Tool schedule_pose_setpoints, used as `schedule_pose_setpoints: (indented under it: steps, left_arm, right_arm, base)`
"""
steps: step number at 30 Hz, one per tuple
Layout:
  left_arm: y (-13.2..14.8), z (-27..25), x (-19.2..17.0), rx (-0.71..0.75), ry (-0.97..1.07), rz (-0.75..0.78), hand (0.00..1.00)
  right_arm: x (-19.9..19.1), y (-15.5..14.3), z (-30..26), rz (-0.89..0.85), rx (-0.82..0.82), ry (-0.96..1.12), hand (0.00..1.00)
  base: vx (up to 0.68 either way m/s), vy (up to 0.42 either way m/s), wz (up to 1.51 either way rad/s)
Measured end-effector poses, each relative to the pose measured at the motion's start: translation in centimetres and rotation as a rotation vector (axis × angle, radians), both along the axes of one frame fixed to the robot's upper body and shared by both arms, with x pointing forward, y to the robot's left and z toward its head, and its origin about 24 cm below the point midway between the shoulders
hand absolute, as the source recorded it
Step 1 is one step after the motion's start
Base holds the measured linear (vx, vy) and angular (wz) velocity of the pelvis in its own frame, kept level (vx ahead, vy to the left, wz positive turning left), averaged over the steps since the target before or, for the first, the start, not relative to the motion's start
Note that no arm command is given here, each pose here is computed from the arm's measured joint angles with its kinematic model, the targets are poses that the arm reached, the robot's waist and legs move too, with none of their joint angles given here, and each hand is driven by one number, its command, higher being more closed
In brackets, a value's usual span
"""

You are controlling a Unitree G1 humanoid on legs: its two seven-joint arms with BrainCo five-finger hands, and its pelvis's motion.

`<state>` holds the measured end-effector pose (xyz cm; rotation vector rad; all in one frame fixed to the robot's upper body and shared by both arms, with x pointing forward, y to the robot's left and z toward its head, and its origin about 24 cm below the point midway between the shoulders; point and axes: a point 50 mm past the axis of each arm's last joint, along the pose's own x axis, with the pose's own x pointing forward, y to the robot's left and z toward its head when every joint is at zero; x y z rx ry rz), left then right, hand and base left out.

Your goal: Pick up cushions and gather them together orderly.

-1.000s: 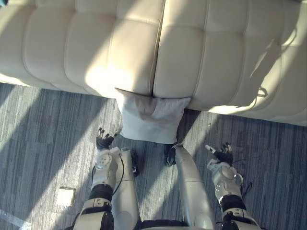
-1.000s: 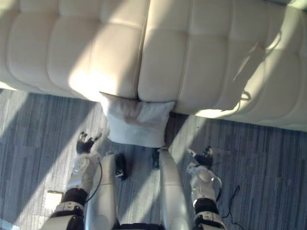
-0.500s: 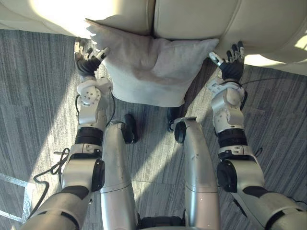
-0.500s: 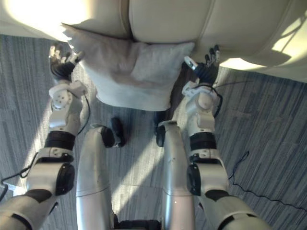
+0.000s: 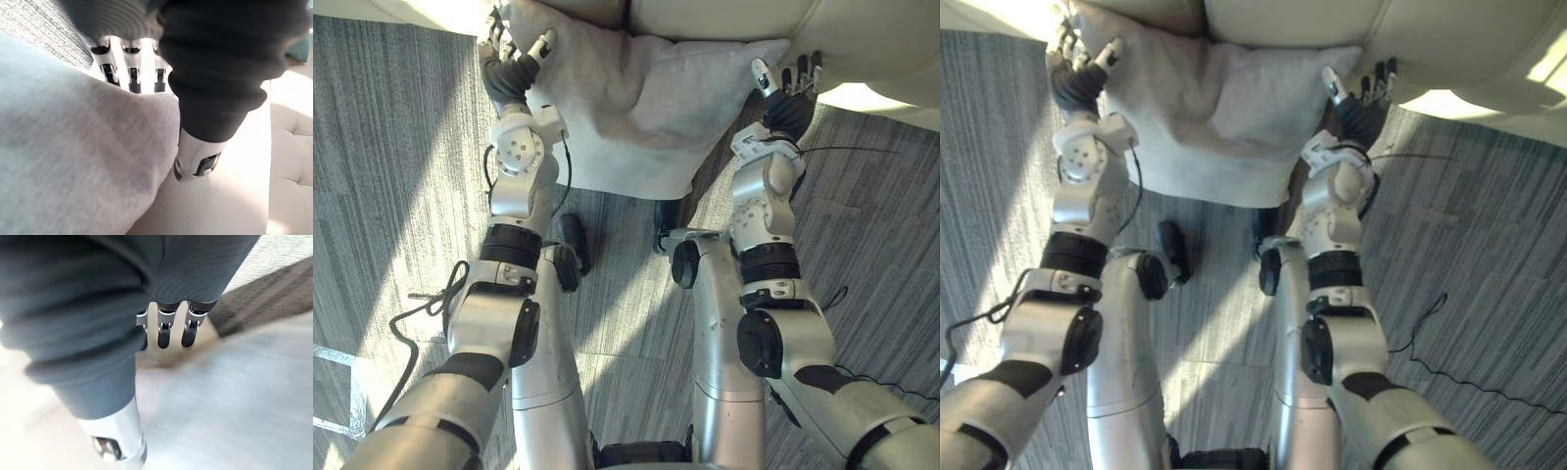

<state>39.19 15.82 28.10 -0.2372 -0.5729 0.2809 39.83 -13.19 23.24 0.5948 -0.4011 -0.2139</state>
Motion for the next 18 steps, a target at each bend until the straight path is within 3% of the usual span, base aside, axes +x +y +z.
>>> schedule_pose_setpoints:
  steps: [2, 8, 18]
  left_arm:
    - [-0.4, 0.3, 0.0, 0.017, -0.006, -0.008, 1.00]
    - [-0.7, 0.2, 0.0, 0.021, -0.005, -0.020, 1.00]
    - [-1.8, -0.6, -0.6, -0.001, -0.035, -0.055, 1.00]
  right_arm:
    - [0.1, 1.2, -1.9, 0.031, 0.015, 0.060, 1.00]
    - [-0.2, 0.5, -4.7, 0.012, 0.001, 0.132, 1.00]
    - [-0.5, 0.5, -5.1, 0.011, 0.005, 0.134, 1.00]
  base:
    - [0.00, 0.022, 0.09]
    - [0.00, 0.012, -0.01]
    - [-0.01, 0.004, -0.02]
